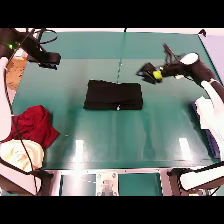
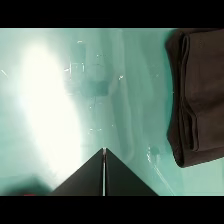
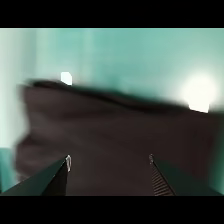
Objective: Fold the shirts.
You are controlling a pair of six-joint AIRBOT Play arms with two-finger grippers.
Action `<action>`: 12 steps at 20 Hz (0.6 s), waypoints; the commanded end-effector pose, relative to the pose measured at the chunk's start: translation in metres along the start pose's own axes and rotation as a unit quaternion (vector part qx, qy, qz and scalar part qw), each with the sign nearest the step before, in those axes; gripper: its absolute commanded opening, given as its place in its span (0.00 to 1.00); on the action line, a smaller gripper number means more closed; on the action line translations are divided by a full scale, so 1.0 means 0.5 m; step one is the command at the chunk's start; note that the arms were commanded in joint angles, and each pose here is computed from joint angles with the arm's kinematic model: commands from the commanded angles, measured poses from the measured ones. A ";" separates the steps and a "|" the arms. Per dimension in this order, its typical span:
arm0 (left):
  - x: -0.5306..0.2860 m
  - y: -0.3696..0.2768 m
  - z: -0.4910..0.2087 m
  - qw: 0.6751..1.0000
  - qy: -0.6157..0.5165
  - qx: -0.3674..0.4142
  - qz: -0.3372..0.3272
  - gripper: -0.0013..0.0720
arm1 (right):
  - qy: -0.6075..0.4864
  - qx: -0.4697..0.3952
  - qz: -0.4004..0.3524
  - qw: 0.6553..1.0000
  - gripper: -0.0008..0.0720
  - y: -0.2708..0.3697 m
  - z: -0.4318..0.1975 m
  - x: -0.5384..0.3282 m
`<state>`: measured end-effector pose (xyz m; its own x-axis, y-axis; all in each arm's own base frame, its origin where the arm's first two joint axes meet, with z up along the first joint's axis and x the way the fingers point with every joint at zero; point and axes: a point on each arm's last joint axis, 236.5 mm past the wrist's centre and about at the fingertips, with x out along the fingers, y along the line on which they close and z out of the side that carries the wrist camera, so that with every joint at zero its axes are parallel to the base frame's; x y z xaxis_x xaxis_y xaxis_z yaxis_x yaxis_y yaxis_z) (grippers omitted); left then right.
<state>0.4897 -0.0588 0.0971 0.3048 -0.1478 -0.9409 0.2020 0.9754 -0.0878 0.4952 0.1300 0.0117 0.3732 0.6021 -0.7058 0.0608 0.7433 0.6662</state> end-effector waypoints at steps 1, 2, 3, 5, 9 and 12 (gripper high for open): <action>-0.001 0.001 0.002 1.000 -0.002 0.000 0.001 0.05 | 0.052 0.087 -0.040 0.994 0.79 -0.161 -0.078 -0.003; -0.001 0.001 0.003 1.000 -0.003 0.000 0.001 0.05 | 0.063 0.102 -0.042 0.992 0.79 -0.179 -0.103 0.024; -0.001 0.001 0.003 1.000 -0.004 0.000 0.000 0.05 | 0.074 0.115 -0.040 0.990 0.79 -0.186 -0.124 0.053; -0.001 0.000 0.005 1.000 -0.005 0.000 -0.001 0.05 | 0.096 0.123 -0.001 0.988 0.79 -0.152 -0.153 0.118; -0.001 -0.001 0.003 1.000 -0.004 0.000 -0.001 0.05 | 0.089 0.121 0.082 0.985 0.75 -0.031 -0.143 0.198; -0.001 -0.002 -0.002 1.000 0.002 0.000 -0.002 0.05 | 0.080 0.072 0.116 0.987 0.03 0.060 -0.099 0.171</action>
<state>0.4905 -0.0596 0.0974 0.3081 -0.1514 -0.9392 0.2032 0.9750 -0.0905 0.4706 0.1899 -0.0736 0.2336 0.7424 -0.6280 0.1969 0.5963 0.7782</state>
